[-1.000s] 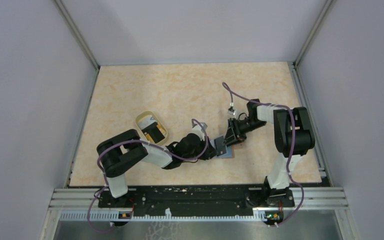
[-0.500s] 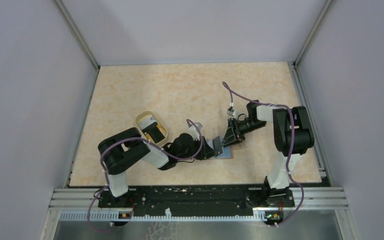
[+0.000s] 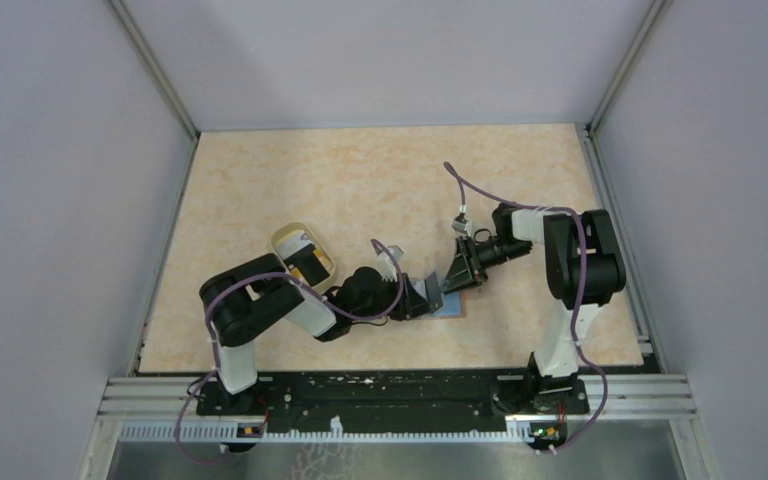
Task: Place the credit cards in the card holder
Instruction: Insert the credit card into the card holder.
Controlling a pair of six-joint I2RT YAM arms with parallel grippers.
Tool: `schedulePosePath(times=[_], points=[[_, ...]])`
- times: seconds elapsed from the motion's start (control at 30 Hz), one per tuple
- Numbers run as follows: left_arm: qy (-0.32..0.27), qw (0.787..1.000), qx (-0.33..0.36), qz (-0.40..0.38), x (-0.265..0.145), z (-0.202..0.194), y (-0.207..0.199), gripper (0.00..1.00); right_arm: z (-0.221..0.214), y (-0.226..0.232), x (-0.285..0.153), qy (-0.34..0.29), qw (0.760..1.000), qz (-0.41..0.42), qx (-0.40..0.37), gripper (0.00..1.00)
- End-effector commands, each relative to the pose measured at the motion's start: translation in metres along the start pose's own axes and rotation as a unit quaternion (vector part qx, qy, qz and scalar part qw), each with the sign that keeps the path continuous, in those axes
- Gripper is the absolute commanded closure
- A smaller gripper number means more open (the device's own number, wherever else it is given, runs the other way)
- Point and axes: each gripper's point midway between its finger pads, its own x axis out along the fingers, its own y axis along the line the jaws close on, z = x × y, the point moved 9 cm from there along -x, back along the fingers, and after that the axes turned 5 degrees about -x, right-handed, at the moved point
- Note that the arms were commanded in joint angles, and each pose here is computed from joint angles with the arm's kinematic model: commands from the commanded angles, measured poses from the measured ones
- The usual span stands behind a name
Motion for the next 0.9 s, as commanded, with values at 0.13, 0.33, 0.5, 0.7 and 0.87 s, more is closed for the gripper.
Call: schedulePosePath(times=[0.13,0.33,0.5,0.7,0.87], points=[[0.001,1.0,-0.006,-0.015,-0.001,0.0,0.003,0.67,0.009,0.004,-0.002,-0.013,0.999,0.025,-0.024,0.7],[-0.002,1.0,-0.009,-0.023,-0.003,0.001,0.003,0.64,0.008,0.002,-0.001,-0.01,1.0,0.022,-0.019,0.83],[-0.003,1.0,-0.009,-0.027,-0.004,0.001,0.003,0.59,0.008,0.001,-0.001,-0.007,1.0,0.014,-0.021,0.88],[-0.008,0.999,-0.007,-0.033,-0.008,0.001,0.001,0.44,0.009,-0.004,-0.002,-0.003,0.999,-0.036,-0.035,0.88],[-0.016,0.999,0.002,-0.043,-0.014,0.002,-0.001,0.32,0.011,-0.002,-0.001,0.001,0.996,-0.073,-0.058,0.88]])
